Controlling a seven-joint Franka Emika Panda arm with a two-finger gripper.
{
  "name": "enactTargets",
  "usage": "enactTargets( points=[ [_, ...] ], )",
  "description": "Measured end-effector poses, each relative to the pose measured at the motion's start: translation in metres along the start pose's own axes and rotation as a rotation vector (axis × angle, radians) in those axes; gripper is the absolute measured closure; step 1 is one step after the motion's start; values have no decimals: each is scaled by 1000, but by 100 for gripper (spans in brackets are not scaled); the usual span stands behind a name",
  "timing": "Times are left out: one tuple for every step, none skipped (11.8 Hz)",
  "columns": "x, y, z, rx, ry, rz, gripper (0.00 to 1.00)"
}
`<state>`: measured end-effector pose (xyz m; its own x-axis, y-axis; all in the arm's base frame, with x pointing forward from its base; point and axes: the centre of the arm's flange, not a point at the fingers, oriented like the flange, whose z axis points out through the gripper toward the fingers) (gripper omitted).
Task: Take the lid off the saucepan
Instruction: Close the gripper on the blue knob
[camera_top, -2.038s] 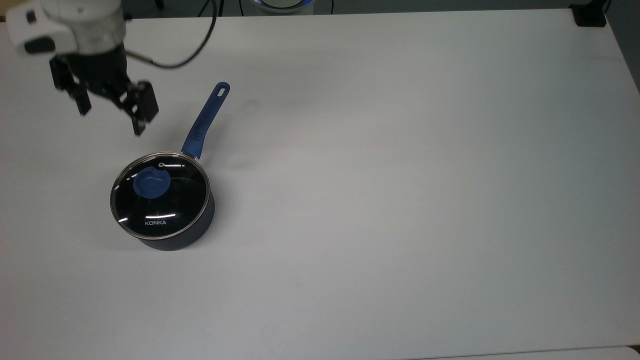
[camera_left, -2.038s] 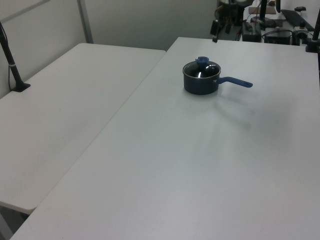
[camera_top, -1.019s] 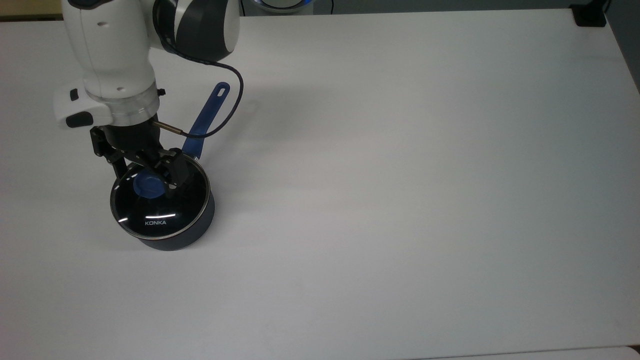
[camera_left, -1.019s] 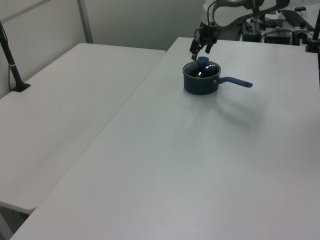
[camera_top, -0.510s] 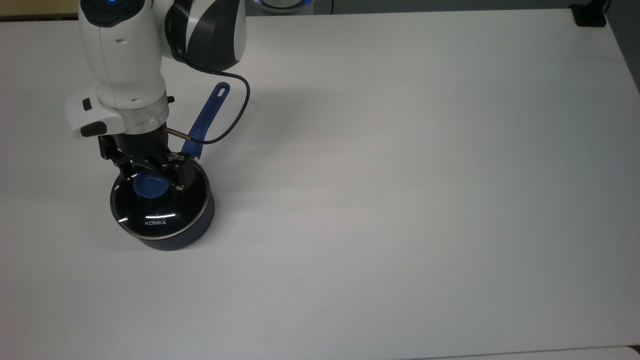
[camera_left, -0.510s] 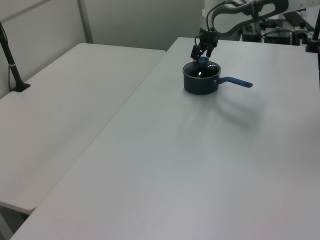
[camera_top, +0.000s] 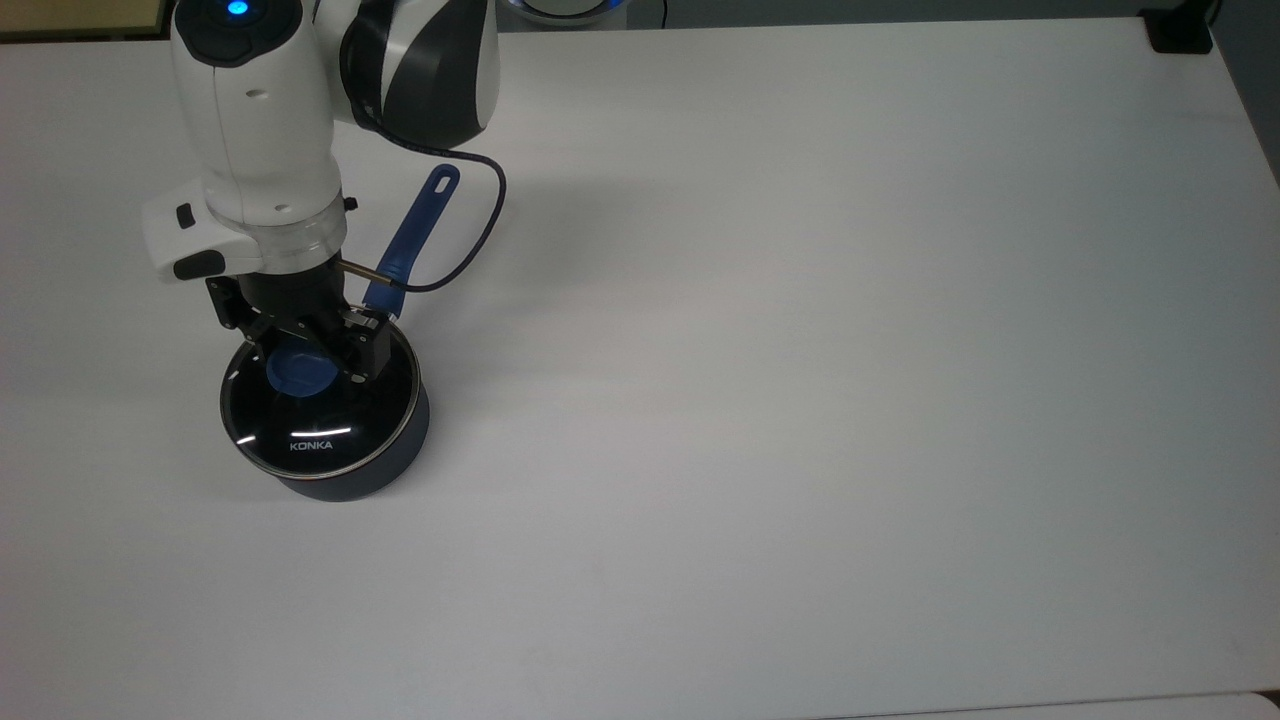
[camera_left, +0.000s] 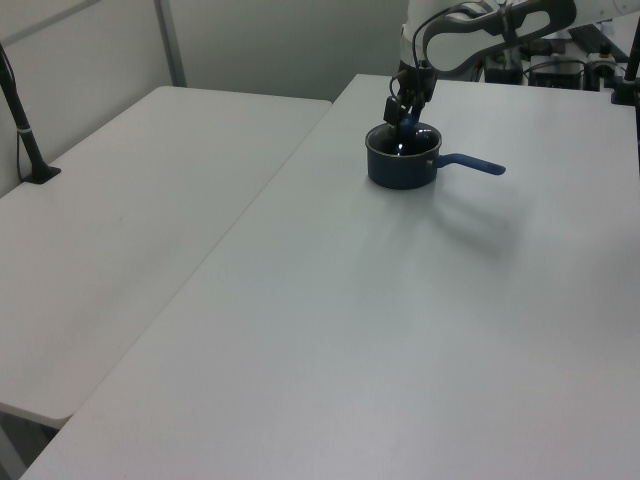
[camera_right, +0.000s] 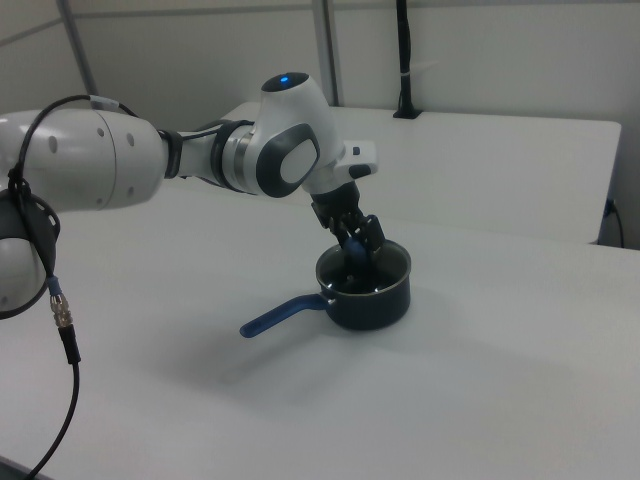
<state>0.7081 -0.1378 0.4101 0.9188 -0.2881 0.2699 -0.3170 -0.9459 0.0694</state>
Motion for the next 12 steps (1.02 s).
enactTargets(
  points=[
    [0,0,0,0,0,9,21],
    [0,0,0,0,0,13,22],
    [0,0,0,0,0,14,24],
    [0,0,0,0,1,14,26],
    [1,0,-1,-1,3,13,27],
    [1,1,-3,-3,2,12,30],
    [1,1,-7,-3,5,12,30],
    [1,1,-12,-2,4,12,31],
    [1,2,-17,-3,-1,13,33],
    [0,2,-20,-3,-4,13,33],
    [0,2,-21,-2,-4,13,33],
    [0,2,-20,-3,-6,13,32]
  ],
)
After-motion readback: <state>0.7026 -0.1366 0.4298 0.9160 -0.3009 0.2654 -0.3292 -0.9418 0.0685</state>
